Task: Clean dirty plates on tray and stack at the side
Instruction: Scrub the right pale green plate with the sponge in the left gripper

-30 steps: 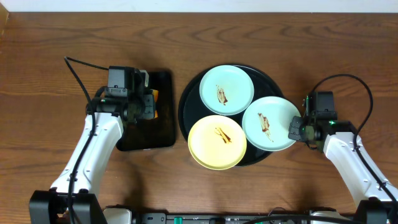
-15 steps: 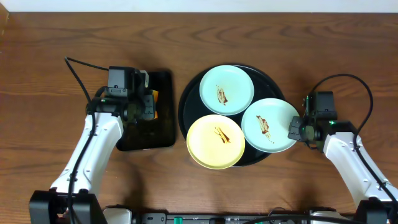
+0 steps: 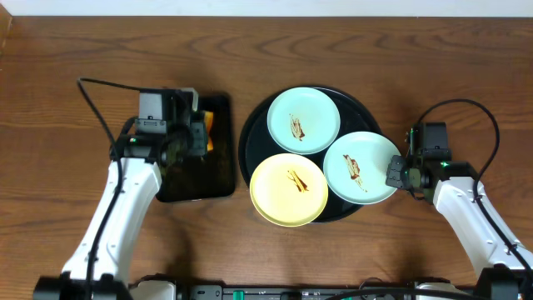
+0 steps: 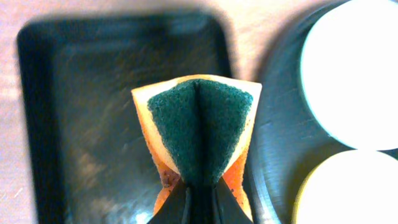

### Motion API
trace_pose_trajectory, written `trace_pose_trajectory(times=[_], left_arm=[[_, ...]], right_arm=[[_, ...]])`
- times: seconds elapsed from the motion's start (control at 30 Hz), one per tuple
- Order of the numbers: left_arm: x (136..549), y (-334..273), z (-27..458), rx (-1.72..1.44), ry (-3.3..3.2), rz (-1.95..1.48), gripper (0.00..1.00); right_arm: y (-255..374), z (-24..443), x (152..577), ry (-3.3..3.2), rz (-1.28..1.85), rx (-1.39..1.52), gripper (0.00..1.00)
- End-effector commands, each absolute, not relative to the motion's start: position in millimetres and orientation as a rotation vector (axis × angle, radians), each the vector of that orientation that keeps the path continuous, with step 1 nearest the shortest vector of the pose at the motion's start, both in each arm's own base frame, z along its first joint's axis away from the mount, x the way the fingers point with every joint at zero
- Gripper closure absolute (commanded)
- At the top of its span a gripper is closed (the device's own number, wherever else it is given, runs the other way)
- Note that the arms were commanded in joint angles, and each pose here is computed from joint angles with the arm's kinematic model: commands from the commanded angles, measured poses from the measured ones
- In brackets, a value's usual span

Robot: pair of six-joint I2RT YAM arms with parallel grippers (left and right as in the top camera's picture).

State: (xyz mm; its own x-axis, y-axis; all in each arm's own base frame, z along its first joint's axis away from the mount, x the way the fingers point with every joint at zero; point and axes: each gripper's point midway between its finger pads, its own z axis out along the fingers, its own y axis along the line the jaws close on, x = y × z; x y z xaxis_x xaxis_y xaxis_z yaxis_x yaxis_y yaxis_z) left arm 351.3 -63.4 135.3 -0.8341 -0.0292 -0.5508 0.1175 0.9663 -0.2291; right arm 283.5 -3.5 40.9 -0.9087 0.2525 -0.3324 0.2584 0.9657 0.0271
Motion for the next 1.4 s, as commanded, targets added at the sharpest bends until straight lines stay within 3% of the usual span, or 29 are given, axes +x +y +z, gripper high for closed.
trace_pose_trajectory(times=[0.0, 0.33, 0.5, 0.87, 1.37], left_arm=[[346.9, -116.9, 168.7, 0.158, 2.425, -0.656, 0.93], [336.1, -220.4, 200.9, 0.231, 2.393, -0.867, 0.93], [327.3, -280.0, 203.1, 0.249, 2.385, -1.2, 0.92], [294.2, -380.8, 145.5, 0.282, 2.503, -1.537, 0.92], [278.4, -422.9, 67.5, 0.257, 2.608, -1.583, 0.93]], right_arm=[[-5.6, 38.7, 281.3, 2.782, -0.026, 0.392, 0.99], [-5.5, 38.7, 281.2, 2.783, -0.025, 0.392, 0.99], [-5.5, 38.7, 281.1, 2.783, -0.025, 0.392, 0.99], [-5.7, 38.8, 281.4, 2.782, -0.026, 0.392, 0.99], [-5.5, 38.7, 281.2, 2.783, -0.025, 0.392, 0.99]])
